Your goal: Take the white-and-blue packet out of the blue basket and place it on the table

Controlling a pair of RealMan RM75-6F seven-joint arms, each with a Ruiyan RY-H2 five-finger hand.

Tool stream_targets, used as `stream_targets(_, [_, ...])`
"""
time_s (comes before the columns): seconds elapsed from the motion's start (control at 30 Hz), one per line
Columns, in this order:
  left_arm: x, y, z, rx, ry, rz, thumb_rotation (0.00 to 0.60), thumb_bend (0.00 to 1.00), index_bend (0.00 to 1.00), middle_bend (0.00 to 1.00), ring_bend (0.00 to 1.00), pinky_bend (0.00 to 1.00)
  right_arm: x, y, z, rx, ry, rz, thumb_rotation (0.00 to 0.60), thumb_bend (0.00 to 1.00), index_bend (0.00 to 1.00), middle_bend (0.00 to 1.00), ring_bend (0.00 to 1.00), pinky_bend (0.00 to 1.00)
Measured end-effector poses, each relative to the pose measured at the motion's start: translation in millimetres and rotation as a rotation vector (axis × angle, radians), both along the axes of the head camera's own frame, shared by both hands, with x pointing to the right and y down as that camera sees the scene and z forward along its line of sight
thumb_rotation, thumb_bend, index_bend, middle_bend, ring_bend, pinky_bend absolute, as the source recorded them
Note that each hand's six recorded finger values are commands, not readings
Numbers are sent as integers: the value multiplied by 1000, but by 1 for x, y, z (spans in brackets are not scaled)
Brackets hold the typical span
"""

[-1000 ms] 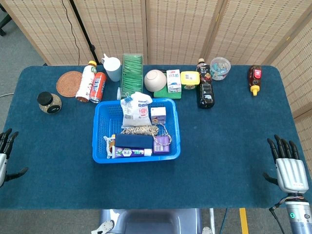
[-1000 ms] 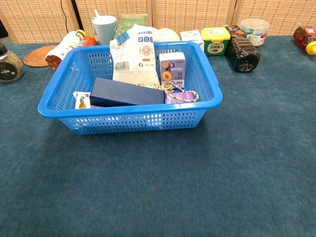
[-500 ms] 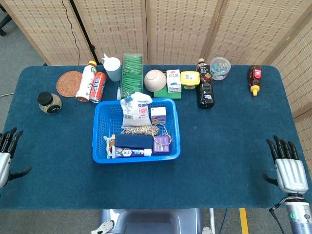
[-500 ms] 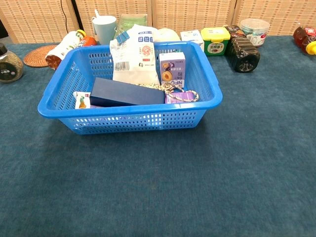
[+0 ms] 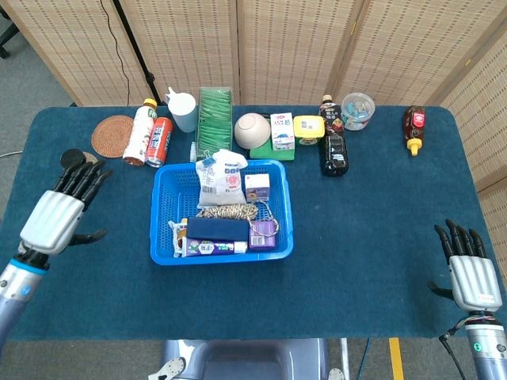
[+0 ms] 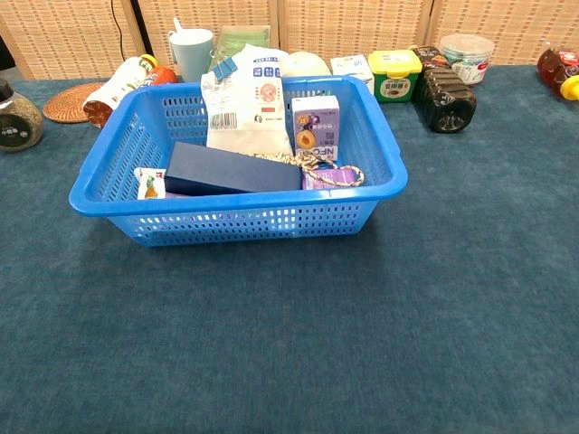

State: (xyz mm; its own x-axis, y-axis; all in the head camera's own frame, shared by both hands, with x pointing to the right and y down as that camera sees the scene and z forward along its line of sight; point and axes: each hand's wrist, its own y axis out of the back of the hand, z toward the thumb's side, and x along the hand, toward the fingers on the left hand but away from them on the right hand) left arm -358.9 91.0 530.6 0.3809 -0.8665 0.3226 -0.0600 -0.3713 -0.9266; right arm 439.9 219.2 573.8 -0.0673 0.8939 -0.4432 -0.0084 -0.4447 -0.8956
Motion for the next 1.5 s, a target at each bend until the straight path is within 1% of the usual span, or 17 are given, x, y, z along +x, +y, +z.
stream_targets(0.13, [32, -37, 7, -5, -33, 35, 600, 62, 0, 0, 0, 0, 5, -2, 4, -11, 5, 15, 600, 0, 0, 0, 0, 0])
stream_targets(0.33, [80, -80, 28, -46, -85, 67, 600, 62, 0, 0, 0, 0, 15, -7, 11, -27, 18, 49, 600, 0, 0, 0, 0, 0])
stream_targets(0.43, [107, -95, 42, -67, -119, 92, 600, 62, 0, 0, 0, 0, 21, -9, 12, -28, 24, 69, 600, 0, 0, 0, 0, 0])
stream_targets(0.57, [142, -106, 62, -99, -151, 118, 600, 62, 0, 0, 0, 0, 29, -12, 13, -27, 32, 96, 600, 0, 0, 0, 0, 0])
stream_targets(0.73, [189, -112, 87, -123, -188, 155, 600, 63, 0, 0, 0, 0, 37, -16, 14, -22, 46, 123, 600, 0, 0, 0, 0, 0])
stream_targets(0.87, [213, -113, 104, -144, -218, 164, 600, 62, 0, 0, 0, 0, 41, -17, 14, -23, 52, 133, 600, 0, 0, 0, 0, 0])
stream_targets(1.03, [229, -115, 120, -175, -247, 152, 600, 62, 0, 0, 0, 0, 46, -17, 17, -31, 59, 149, 600, 0, 0, 0, 0, 0])
stream_targets(1.23, [234, -117, 134, -200, -283, 139, 600, 62, 0, 0, 0, 5, 49, -17, 18, -31, 64, 158, 600, 0, 0, 0, 0, 0])
stream_targets(1.3, [236, -118, 137, -203, -288, 136, 600, 62, 0, 0, 0, 29, 49, -17, 19, -34, 64, 162, 600, 0, 0, 0, 0, 0])
stream_targets(1.4, [237, -119, 141, -197, -299, 130, 600, 75, 0, 0, 12, 114, 50, -18, 20, -36, 65, 164, 600, 0, 0, 0, 0, 0])
stream_targets(1.43, [238, -119, 142, -193, -306, 127, 600, 88, 0, 0, 34, 160, 50, -18, 20, -37, 65, 164, 600, 0, 0, 0, 0, 0])
stream_targets(1.5, [239, -120, 143, -186, -310, 121, 600, 110, 33, 21, 96, 239, 50, -18, 20, -39, 63, 165, 600, 0, 0, 0, 0, 0])
